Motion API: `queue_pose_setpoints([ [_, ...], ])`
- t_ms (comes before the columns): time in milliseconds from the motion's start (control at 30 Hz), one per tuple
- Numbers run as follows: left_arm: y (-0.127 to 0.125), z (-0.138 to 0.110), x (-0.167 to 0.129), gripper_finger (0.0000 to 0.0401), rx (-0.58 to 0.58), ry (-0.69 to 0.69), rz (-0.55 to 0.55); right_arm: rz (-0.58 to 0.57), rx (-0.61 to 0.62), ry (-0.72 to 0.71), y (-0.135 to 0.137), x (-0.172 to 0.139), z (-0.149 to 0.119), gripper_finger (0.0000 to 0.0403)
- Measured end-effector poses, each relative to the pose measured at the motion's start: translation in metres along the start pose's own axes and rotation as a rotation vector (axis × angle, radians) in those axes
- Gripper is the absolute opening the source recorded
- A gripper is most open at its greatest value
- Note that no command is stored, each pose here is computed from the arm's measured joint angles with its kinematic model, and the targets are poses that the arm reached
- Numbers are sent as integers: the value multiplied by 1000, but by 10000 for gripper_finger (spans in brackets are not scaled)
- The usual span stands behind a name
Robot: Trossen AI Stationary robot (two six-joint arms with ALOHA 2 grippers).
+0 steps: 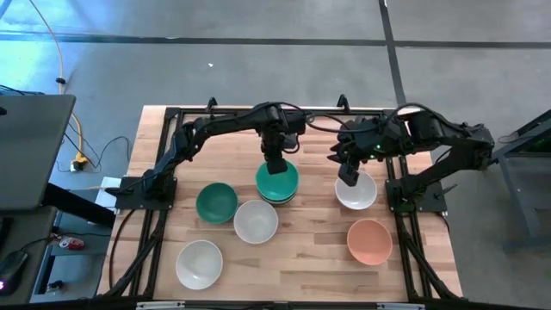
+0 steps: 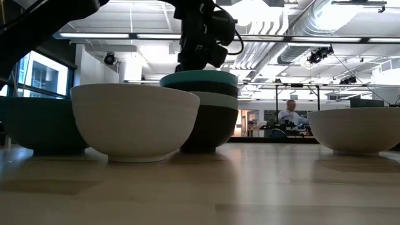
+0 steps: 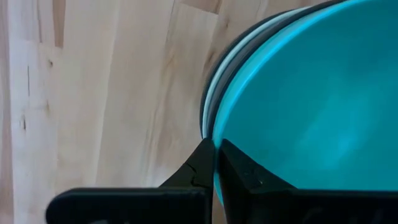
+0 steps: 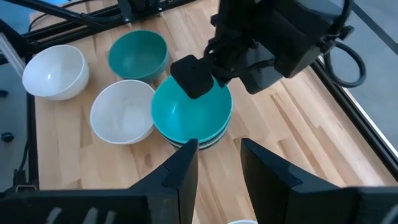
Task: Nest bowls inside each other
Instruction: Stack the light blue bowl on top of the black bowl, then stack the green bowl on top of the light blue bowl
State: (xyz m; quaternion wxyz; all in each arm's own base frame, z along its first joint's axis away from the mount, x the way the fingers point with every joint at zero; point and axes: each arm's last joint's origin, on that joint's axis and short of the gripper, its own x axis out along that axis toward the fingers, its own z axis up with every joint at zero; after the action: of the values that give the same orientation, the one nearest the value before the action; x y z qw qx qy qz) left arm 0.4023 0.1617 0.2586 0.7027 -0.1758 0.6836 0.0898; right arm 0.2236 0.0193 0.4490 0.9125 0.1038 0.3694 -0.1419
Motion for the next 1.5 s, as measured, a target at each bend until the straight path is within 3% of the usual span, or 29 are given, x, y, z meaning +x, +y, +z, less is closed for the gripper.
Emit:
queue_pose_setpoints([
  [133,-1,-1,-8,27,6,-7,-9,0,-13,-4,3,-1,-1,114],
  [400,-9,0,-43,142,42,-130,-10,-5,-8,-8,5,-1,-2,114],
  [533,-11,-14,-64,185,50,-157,1,-3,-1,7,4,-1,-3,114],
  [733,-19,-54,-122,206,132,-310,2,-17,0,51,3,-2,-7,114],
  [933,-27,-98,-139,202,210,-310,11,-15,-32,51,3,-2,-7,114],
  [1033,-32,-125,-135,202,223,-268,9,-15,-36,51,3,-2,-7,114],
  [1267,-33,-186,-90,199,194,-70,52,-14,-54,51,3,-2,-7,114],
  [1500,-22,-212,-33,189,123,-11,57,0,-61,17,4,-1,-4,114],
])
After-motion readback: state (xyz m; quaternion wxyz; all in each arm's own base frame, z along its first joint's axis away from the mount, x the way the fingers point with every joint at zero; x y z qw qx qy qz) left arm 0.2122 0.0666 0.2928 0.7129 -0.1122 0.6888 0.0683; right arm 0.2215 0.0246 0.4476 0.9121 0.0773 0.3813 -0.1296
